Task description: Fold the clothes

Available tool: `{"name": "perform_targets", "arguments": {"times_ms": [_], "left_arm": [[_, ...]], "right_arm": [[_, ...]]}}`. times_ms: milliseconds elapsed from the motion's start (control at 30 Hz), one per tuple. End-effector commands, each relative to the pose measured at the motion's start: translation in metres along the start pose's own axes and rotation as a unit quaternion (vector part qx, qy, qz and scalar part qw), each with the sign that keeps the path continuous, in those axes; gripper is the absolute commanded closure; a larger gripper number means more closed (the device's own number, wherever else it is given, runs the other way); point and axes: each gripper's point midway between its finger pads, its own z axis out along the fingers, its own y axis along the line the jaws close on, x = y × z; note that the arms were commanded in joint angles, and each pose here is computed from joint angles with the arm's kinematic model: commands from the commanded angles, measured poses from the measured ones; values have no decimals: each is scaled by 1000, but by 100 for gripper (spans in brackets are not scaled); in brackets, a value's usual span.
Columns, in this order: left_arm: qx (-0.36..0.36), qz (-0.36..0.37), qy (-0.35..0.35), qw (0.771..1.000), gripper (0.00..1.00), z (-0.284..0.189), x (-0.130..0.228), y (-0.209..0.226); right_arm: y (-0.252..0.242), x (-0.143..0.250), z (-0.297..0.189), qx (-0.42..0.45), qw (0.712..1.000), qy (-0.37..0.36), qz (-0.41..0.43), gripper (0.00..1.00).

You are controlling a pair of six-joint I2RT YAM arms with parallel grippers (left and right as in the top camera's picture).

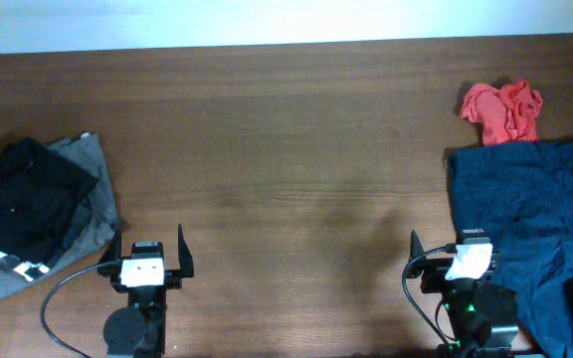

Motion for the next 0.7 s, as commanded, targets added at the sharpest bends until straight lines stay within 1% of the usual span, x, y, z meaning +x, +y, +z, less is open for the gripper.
{"name": "perform_targets", "arguments": {"times_ms": [0,667], "left_arm": [[3,-5,-3,1000,1,0,1,-1],[3,-5,-2,1000,1,0,1,-1]], "right_arm": [[-1,1,1,2,1000,-1,3,1],[-1,0,1,2,1000,-3,3,1]]}}
